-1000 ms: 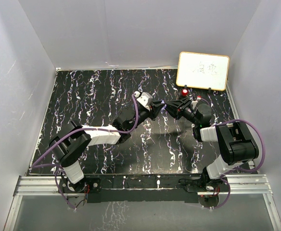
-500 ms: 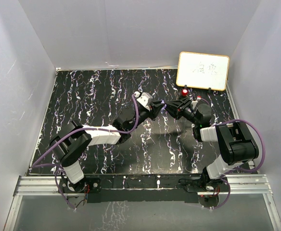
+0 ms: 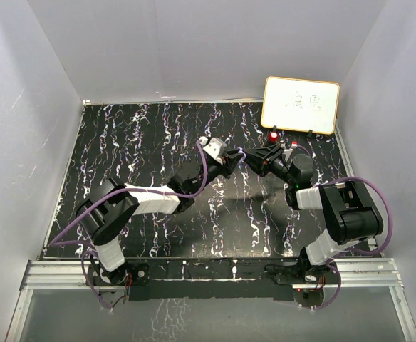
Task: Insert the wireless bluetooth earbuds into the charging case
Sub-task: Place the earbud in the charging case.
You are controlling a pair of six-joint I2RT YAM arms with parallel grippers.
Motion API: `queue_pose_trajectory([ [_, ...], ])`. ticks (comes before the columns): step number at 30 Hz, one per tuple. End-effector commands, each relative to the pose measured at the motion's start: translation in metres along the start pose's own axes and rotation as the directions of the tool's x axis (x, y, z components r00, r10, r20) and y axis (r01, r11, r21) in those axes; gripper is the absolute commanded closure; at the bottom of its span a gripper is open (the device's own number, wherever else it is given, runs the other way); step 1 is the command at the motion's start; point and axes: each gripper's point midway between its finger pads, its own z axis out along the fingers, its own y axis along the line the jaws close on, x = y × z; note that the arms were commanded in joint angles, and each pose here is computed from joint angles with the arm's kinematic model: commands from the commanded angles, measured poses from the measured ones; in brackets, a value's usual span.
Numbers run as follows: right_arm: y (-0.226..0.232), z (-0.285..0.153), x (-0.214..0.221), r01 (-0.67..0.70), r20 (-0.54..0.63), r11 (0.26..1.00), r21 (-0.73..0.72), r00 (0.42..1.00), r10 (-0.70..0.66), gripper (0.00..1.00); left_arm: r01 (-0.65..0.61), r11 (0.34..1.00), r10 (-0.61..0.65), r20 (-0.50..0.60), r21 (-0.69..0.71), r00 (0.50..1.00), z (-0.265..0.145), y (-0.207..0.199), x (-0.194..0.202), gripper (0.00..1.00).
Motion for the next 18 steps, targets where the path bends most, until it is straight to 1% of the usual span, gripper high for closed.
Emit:
queue_pose_trajectory([
  [1,0.0211,-0.0016,0.0074,0.052,-0.014,0.996,-0.075,0.998,-0.053,1.00,-0.017,1.000,0.017,0.054,0.003,0.998,-0.0004,-0.0022,-0.0138,1.00],
  [18,0.0211,-0.0016,0.0060,0.048,-0.007,0.996,-0.077,0.999,-0.048,1.00,-0.016,1.000,0.015,0.043,0.006,0.999,-0.0058,-0.0026,-0.0119,1.00],
])
